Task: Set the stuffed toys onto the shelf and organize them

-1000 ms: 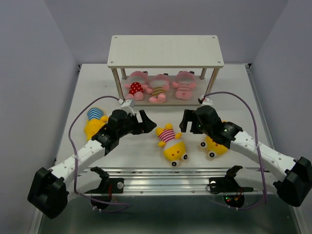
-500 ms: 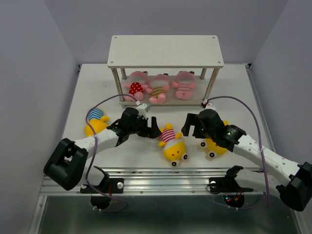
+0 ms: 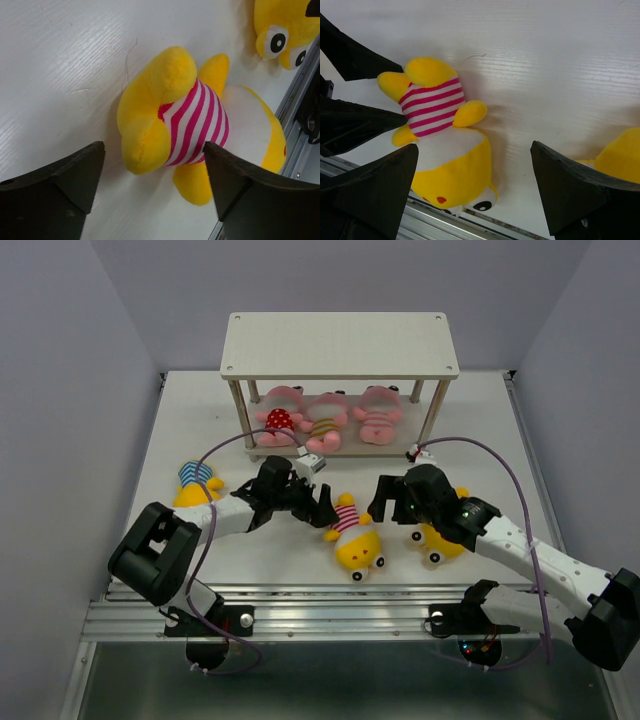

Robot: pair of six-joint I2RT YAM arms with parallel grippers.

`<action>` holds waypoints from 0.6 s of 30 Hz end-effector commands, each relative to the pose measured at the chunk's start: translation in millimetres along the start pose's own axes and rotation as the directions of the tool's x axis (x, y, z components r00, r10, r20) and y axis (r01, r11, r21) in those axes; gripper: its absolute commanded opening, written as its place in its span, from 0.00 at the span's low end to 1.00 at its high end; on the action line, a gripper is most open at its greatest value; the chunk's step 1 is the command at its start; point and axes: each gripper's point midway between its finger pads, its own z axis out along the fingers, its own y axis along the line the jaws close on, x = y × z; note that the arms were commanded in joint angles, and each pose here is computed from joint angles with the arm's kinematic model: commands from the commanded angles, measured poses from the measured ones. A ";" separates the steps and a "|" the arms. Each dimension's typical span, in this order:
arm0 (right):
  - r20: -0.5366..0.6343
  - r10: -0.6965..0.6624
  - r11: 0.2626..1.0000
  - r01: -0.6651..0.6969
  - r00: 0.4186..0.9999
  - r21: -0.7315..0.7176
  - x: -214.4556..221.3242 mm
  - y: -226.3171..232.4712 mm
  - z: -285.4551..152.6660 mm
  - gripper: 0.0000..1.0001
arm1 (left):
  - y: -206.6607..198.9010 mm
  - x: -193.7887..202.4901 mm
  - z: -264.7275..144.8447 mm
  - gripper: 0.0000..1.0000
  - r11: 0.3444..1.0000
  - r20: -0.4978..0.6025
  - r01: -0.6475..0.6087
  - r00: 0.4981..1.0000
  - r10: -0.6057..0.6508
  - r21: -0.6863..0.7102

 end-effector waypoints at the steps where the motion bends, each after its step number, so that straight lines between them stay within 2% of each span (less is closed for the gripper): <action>1: 0.046 -0.025 0.998 0.028 0.999 -0.055 -6.8 8.9 -3.2 1.00 | -15.1 -20.5 5.4 0.84 0.992 0.048 -0.091 0.995 0.087 0.085; 4: 0.051 -0.030 0.998 0.033 0.998 -0.058 -8.0 9.4 -3.8 1.00 | -12.9 -20.5 10.4 0.65 0.993 0.038 -0.080 0.996 0.077 0.086; 5: 0.054 -0.029 0.998 0.033 0.998 -0.062 -8.4 10.0 -3.9 1.00 | -12.7 -19.9 11.7 0.45 0.993 0.034 -0.076 0.997 0.073 0.089; 6: 0.055 -0.030 0.997 0.034 0.998 -0.066 -7.7 10.2 -3.3 1.00 | -12.9 -19.1 12.4 0.35 0.993 0.030 -0.073 0.997 0.070 0.093; 7: 0.054 -0.030 0.997 0.034 0.998 -0.069 -6.5 10.0 -3.4 1.00 | -15.0 -16.7 13.2 0.22 0.992 0.023 -0.065 0.998 0.063 0.110; 9: 0.060 -0.028 0.996 0.033 0.998 -0.077 -6.8 10.8 -3.8 1.00 | -18.4 -16.6 13.5 0.13 0.989 0.028 -0.065 0.998 0.062 0.132; 10: 0.063 -0.028 0.997 0.033 0.998 -0.075 -6.8 10.1 -3.9 1.00 | -18.9 -16.7 13.6 0.02 0.990 0.032 -0.055 0.998 0.051 0.133; 14: 0.068 -0.033 0.997 0.038 0.997 -0.073 -6.6 8.2 -5.5 1.00 | -20.9 -18.2 14.2 0.00 0.988 0.033 -0.053 0.998 0.048 0.145; 18: 0.105 -0.030 0.997 0.037 0.994 -0.073 -13.6 7.2 -11.5 1.00 | -21.1 -29.9 6.5 0.00 0.993 0.085 -0.051 0.995 0.042 0.106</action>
